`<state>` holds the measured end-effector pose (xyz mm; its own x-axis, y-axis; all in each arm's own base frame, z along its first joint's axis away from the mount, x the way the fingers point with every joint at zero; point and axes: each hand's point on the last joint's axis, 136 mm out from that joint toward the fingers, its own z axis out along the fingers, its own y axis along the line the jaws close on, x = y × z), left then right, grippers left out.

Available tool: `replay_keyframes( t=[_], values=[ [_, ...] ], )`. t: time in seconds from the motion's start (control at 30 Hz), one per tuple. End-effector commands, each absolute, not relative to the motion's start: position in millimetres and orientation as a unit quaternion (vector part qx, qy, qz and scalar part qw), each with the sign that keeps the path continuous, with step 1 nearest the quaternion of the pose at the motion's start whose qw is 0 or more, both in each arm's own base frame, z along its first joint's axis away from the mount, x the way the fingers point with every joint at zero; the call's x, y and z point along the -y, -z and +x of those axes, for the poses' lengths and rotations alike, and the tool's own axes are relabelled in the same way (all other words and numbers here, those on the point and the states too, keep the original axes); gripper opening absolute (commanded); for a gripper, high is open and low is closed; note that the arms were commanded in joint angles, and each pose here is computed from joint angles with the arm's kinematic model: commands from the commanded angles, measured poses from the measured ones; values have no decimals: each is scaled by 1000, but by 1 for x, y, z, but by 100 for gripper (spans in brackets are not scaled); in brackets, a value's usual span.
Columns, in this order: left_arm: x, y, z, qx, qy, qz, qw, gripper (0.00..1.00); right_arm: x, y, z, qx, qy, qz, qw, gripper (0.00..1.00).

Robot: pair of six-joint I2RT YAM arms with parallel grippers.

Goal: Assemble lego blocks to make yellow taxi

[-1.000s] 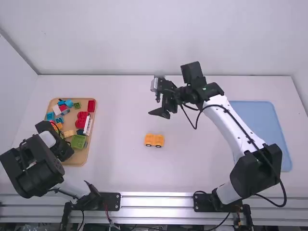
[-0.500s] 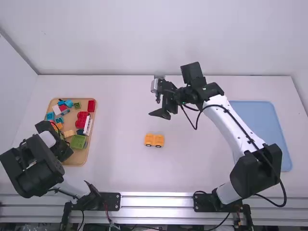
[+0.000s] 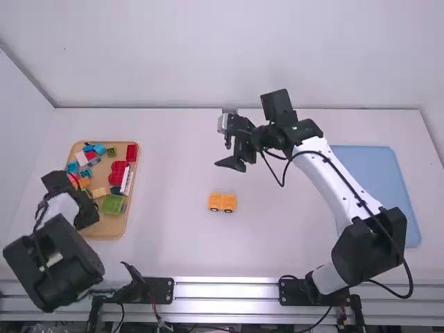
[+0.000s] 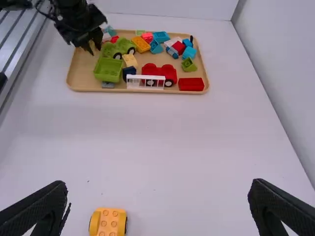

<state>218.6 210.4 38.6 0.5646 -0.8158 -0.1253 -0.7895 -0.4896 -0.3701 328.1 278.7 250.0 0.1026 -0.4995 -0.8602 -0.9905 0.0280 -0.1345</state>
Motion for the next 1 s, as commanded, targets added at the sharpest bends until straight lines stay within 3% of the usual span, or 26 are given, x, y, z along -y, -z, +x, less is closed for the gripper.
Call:
replay_keyframes(
  t=[0.0,0.1,0.37,0.47,0.63,0.73,0.97],
  values=[
    [-210,-72,231,-554,48,-791,254,4,-274,-269,332,-586,-301,-623,421,98],
    [-201,-128,270,-678,78,-632,367,4,-270,-278,346,-623,-317,-574,427,98],
    [-104,-206,326,-812,163,-265,493,14,-248,-293,385,-692,-353,-453,438,98],
    [-66,-213,335,-832,173,-151,506,16,-246,-290,394,-706,-374,-421,428,98],
    [-2,-210,348,-849,150,-5,507,15,-260,-283,385,-677,-451,-427,394,98],
    [40,-213,347,-841,159,87,510,10,-263,-275,389,-678,-477,-413,376,98],
    [99,-213,335,-822,180,198,503,11,-271,-259,396,-686,-528,-376,331,98]
  ],
)
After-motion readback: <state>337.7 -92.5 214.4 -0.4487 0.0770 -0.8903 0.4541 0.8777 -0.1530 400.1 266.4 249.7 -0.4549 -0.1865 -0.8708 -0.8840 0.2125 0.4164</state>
